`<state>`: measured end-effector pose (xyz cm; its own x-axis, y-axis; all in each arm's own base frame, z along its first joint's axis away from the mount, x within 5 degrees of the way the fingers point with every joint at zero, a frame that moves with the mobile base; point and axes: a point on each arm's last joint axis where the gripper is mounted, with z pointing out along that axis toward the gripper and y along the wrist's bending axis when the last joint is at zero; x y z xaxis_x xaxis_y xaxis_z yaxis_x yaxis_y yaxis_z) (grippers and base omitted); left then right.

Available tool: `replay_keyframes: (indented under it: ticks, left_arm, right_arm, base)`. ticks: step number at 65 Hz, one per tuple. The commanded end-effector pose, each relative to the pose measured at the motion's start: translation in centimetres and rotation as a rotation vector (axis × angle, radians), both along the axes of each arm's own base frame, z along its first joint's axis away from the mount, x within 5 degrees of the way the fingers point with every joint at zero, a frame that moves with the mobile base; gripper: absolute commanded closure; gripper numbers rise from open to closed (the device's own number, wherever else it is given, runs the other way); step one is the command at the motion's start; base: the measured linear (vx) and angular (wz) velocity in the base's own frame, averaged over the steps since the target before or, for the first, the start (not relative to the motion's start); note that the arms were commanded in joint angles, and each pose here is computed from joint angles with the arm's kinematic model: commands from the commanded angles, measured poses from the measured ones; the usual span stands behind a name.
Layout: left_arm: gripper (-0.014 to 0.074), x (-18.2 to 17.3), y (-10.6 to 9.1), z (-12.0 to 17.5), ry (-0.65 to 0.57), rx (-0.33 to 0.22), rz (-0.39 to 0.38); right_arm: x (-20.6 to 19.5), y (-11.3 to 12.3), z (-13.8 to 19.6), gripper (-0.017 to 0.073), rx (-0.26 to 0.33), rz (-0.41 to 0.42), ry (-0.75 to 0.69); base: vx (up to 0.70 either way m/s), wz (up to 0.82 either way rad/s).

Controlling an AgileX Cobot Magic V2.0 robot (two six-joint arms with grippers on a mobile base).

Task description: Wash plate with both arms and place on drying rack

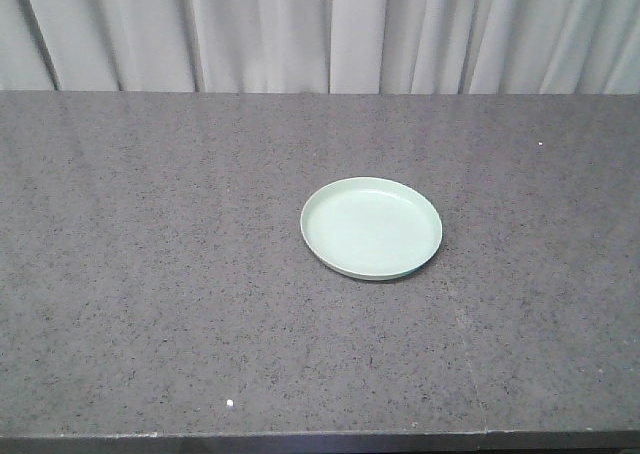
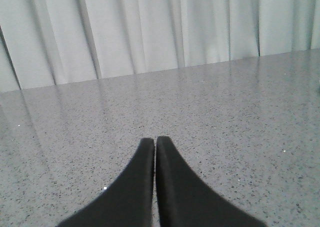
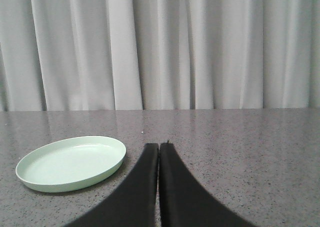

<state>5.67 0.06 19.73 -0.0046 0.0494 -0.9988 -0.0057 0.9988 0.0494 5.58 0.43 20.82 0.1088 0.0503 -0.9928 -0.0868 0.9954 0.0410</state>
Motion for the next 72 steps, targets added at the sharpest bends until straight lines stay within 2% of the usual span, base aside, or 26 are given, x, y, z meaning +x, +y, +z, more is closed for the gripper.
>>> replay_keyframes:
  ticks: [1,17,21,26,32,38,50,58,65,72]
  left_arm:
    - [0.0599,-0.1,-0.1,0.2,-0.072,-0.009,-0.013]
    - [0.0599,-0.1,-0.1,0.2,-0.072,-0.009,-0.013]
    - [0.0599,-0.1,-0.1,0.2,-0.072,-0.009,-0.013]
    - [0.0599,-0.1,-0.1,0.2,-0.072,-0.009,-0.013]
    - [0.0599,-0.1,-0.1,0.2,-0.072,-0.009,-0.013]
    - [0.0599,-0.1,-0.1,0.2,-0.072,-0.009,-0.013]
    - [0.0599,-0.1,-0.1,0.2,-0.072,-0.009,-0.013]
    - [0.0599,-0.1,-0.1,0.2,-0.072,-0.009,-0.013]
    - [0.0599,-0.1,-0.1,0.2,-0.072,-0.009,-0.013]
    - [0.0599,-0.1,-0.1,0.2,-0.072,-0.009,-0.013]
  right_arm:
    - [-0.1,-0.2,0.6,0.0566,-0.004,-0.026,-0.075]
    - [-0.2,-0.2,0.7,0.0566,0.003,-0.027,-0.081]
    - [-0.2,-0.3,0.8,0.0566,0.020,-0.028,-0.093]
    - [-0.2,-0.3,1.0,0.0566,0.077,-0.024,-0.109]
    - [-0.4,-0.4,1.8,0.0566,0.200,-0.008,-0.146]
    - [-0.7,-0.3,3.6,0.0566,0.241,0.021,-0.136]
    - [-1.5,0.4,9.6,0.0566,0.195,0.084,-0.003]
    - [-0.9,0.8,13.9,0.0546,0.075,0.105,0.090]
    - [0.4,1.2,16.8,0.0462,-0.013,0.122,0.145]
    - [2.4,1.5,18.4,0.0293,-0.029,0.145,0.181]
  base:
    - [0.00,0.00]
    - [0.00,0.00]
    - [0.00,0.00]
    - [0.00,0.00]
    - [0.00,0.00]
    - [0.00,0.00]
    - [0.00,0.00]
    - [0.00,0.00]
    - [0.00,0.00]
    - [0.00,0.00]
